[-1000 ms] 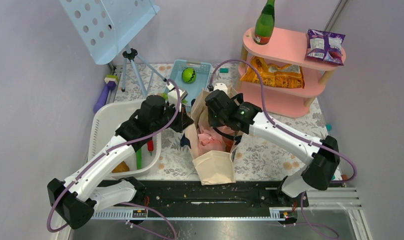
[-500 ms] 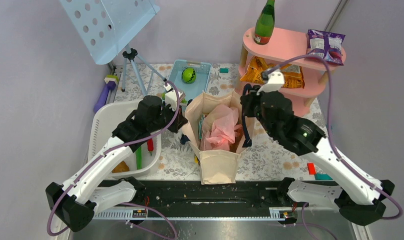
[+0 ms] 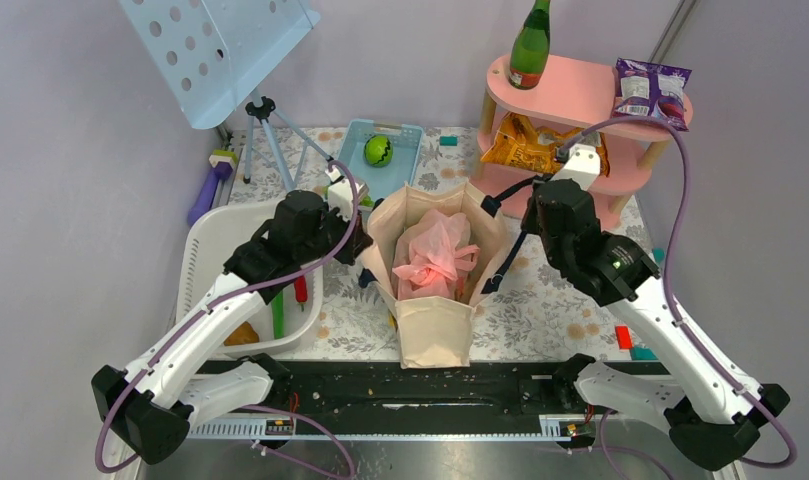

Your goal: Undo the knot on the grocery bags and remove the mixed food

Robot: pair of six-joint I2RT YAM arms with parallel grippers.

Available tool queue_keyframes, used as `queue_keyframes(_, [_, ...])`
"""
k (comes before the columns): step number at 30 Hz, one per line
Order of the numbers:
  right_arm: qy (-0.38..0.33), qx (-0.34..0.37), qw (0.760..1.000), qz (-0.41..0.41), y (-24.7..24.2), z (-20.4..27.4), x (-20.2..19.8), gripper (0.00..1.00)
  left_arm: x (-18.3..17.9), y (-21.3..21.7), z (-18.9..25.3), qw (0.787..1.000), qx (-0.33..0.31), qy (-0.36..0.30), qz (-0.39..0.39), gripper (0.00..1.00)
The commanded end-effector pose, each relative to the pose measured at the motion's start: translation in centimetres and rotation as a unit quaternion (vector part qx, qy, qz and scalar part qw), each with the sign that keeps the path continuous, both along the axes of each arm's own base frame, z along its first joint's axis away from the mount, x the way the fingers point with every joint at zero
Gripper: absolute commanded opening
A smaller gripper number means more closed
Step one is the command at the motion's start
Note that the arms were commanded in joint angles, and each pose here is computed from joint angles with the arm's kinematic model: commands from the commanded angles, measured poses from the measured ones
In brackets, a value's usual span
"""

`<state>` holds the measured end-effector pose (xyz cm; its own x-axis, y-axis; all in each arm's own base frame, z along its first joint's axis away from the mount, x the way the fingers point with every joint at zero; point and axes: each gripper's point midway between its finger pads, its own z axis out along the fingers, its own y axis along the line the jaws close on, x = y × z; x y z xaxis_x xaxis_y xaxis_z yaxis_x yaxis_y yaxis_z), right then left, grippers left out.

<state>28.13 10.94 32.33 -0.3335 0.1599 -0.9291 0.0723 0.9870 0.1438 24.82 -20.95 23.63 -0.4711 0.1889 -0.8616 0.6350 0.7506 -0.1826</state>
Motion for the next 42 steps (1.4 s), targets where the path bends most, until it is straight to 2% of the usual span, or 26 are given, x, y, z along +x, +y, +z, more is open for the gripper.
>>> queue_keyframes(1, [0.078, 0.007, 0.996, -0.048, -2.7, -5.1, -1.4, 0.0, 1.6, 1.1, 1.6, 0.998, -0.001, -0.043, 0.035, 0.0])
queue_keyframes(5, [0.145, 0.009, 0.986, -0.085, -4.0, -10.0, -2.3, 0.0, 1.8, 1.3, 1.6, 0.998, 0.0, -0.043, 0.042, 0.0])
queue_keyframes(8, [0.169, 0.012, 0.978, -0.119, -5.3, -12.5, -2.9, 0.1, 1.9, 1.5, 1.6, 0.998, 0.0, -0.042, 0.047, 0.0])
queue_keyframes(9, [0.172, 0.017, 0.977, -0.122, -5.4, -12.7, -3.0, 0.18, 1.8, 1.5, 1.6, 0.998, -0.001, -0.042, 0.048, 0.0])
queue_keyframes(10, [0.17, 0.019, 0.978, -0.119, -5.3, -12.4, -2.9, 0.32, 1.9, 1.5, 1.6, 0.998, -0.001, -0.042, 0.048, 0.0])
queue_keyframes(12, [0.157, 0.019, 0.982, -0.105, -5.2, -11.1, -2.8, 0.74, 1.9, 1.5, 1.6, 0.998, -0.003, -0.041, 0.047, 0.0])
queue_keyframes(13, [0.149, 0.019, 0.984, -0.097, -5.1, -10.2, -2.7, 0.88, 1.9, 1.4, 1.6, 0.998, -0.003, -0.04, 0.047, 0.0])
queue_keyframes(14, [0.139, 0.016, 0.986, -0.088, -5.1, -9.1, -2.7, 0.96, 1.9, 1.4, 1.6, 0.998, -0.005, -0.04, 0.046, 0.0])
queue_keyframes(15, [0.123, 0.018, 0.989, -0.08, -5.1, -7.6, -2.7, 0.99, 1.8, 1.3, 1.7, 0.998, -0.007, -0.04, 0.044, 0.0])
queue_keyframes(18, [0.084, 0.036, 0.995, -0.051, -4.8, -3.8, -3.1, 0.99, 1.8, 1.2, 1.8, 0.998, -0.011, -0.038, 0.043, 0.0])
queue_keyframes(21, [0.041, 0.091, 0.994, 0.032, -2.0, -0.2, -3.5, 0.99, 1.7, 1.1, 1.8, 0.998, -0.015, -0.037, 0.042, 0.0])
queue_keyframes(23, [0.036, 0.128, 0.986, 0.1, 0.7, 1.6, -3.8, 0.99, 1.7, 1.0, 1.8, 0.998, -0.019, -0.036, 0.039, 0.0])
queue_keyframes(26, [0.057, 0.152, 0.973, 0.163, 4.4, 2.0, -3.8, 1.0, 1.7, 0.7, 1.7, 0.999, -0.023, -0.03, 0.036, 0.0])
queue_keyframes(29, [0.056, 0.129, 0.967, 0.214, 8.8, 1.9, -4.2, 0.99, 1.6, 0.6, 1.6, 0.999, -0.025, -0.027, 0.033, 0.0])
queue_keyframes(31, [0.057, 0.145, 0.957, 0.244, 11.7, 2.3, -4.5, 0.99, 1.6, 0.6, 1.6, 0.999, -0.025, -0.027, 0.034, 0.0])
queue_keyframes(34, [0.094, 0.18, 0.944, 0.259, 15.0, 0.7, -5.0, 1.0, 1.7, 0.7, 1.7, 0.999, -0.026, -0.03, 0.037, 0.0])
queue_keyframes(36, [0.14, 0.174, 0.947, 0.229, 15.6, -2.0, -5.3, 0.99, 1.7, 0.7, 1.8, 0.998, -0.028, -0.029, 0.038, 0.0])
queue_keyframes(42, [0.228, 0.143, 0.939, 0.212, 17.9, -8.4, -7.2, 0.99, 1.7, 0.8, 1.6, 0.998, -0.027, -0.03, 0.039, 0.0])
